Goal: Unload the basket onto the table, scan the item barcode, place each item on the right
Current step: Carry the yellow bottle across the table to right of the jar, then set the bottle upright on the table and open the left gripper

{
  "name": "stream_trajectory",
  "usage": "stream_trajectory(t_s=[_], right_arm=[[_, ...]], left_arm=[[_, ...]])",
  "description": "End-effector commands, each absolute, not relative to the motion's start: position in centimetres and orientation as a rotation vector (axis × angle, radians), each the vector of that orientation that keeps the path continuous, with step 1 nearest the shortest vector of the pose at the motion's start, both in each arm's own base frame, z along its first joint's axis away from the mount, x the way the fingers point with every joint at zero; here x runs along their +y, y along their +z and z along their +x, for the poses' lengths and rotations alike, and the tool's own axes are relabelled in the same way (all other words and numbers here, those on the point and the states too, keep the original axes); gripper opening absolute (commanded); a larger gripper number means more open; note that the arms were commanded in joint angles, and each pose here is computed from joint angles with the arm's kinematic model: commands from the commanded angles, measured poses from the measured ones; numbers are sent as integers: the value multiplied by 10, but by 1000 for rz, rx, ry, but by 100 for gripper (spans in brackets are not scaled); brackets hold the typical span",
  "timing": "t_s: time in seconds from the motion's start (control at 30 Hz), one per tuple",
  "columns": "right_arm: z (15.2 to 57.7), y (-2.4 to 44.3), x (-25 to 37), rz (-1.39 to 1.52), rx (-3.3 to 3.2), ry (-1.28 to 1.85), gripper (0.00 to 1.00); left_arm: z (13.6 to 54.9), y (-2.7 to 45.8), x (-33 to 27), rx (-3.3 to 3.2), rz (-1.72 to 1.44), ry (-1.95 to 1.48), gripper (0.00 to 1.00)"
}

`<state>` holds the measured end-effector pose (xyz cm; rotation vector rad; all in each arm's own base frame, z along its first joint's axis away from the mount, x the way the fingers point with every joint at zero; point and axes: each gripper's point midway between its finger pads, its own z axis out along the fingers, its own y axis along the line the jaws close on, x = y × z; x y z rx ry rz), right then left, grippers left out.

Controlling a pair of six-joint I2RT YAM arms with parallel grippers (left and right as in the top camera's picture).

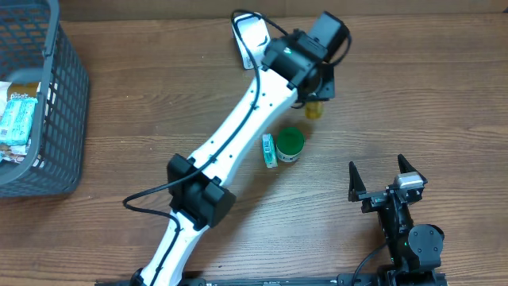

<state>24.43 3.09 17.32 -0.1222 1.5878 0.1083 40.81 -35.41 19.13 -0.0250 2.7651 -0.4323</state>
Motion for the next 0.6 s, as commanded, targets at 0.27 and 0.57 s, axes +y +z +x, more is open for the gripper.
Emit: stream_trajectory(t_s=[0.27,0.57], right_arm=[[245,170,30,-122,1588,106,100],[245,170,30,-122,1588,106,100]], left_arm=[[392,156,-388,2777,-326,-392,18],[387,123,-400,2814,-300,-338,19]])
